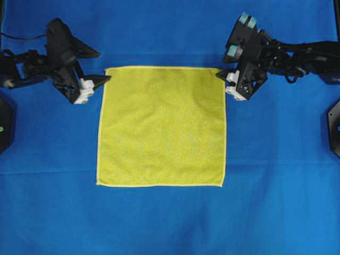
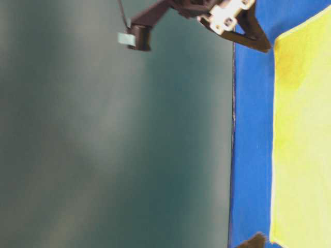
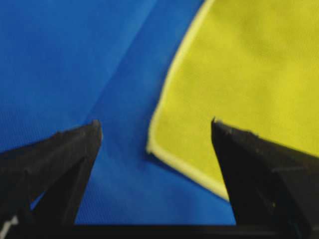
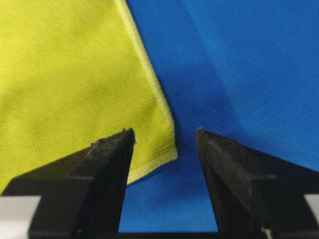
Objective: Fold the yellow towel.
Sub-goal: 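Move both grippers to the towel's top corners and grasp them, then lift the top corners and fold them down toward the bottom edge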
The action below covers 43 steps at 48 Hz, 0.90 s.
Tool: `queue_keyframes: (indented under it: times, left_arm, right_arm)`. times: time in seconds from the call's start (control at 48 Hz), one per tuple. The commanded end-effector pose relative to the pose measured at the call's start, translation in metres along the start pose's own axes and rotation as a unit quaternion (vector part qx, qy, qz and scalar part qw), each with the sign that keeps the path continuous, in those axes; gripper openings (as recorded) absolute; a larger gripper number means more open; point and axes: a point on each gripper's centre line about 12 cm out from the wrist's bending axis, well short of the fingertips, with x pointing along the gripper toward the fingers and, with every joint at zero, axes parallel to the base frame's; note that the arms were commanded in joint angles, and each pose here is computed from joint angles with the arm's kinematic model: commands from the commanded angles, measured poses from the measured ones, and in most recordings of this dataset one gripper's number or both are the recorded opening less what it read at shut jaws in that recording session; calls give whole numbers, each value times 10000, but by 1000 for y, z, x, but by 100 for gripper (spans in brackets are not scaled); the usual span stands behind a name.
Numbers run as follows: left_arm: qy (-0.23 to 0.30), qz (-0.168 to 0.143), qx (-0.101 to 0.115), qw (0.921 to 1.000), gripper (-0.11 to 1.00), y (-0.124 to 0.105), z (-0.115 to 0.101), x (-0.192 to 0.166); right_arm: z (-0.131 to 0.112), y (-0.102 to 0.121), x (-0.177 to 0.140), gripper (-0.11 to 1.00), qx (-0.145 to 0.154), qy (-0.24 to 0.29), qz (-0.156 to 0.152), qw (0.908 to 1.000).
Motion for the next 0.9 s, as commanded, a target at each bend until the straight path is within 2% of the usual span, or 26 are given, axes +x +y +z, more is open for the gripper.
queue_keyframes:
  times: [0.0, 0.167, 0.313, 0.396, 0.563, 0.667, 0.876]
  left_arm:
    - [-55, 73, -48, 9999, 85, 5, 5, 13]
    - [152, 95, -54, 9998, 84, 6, 1, 30]
    - [366, 105, -58, 9993, 78, 7, -4, 32]
    - [458, 104, -59, 9989, 66, 7, -7, 32]
    - [658, 92, -34, 9978, 24, 7, -11, 31]
    - [727, 87, -12, 9973, 3, 6, -11, 31]
    - [758, 76, 23, 9971, 3, 6, -3, 24]
  right_arm:
    - [7, -2, 6, 58, 15, -100, -16, 9999]
    - [4, -4, 10, 57, 46, -32, -38, 10000]
    - [4, -6, 10, 56, 63, -93, -50, 9999]
    - [4, -6, 11, 48, 55, -93, -50, 9999]
    - [-3, -6, 12, 4, 41, 29, -53, 10000]
    - [-4, -6, 11, 2, 49, 52, -54, 10000]
    - [0, -6, 5, 2, 64, 21, -55, 10000]
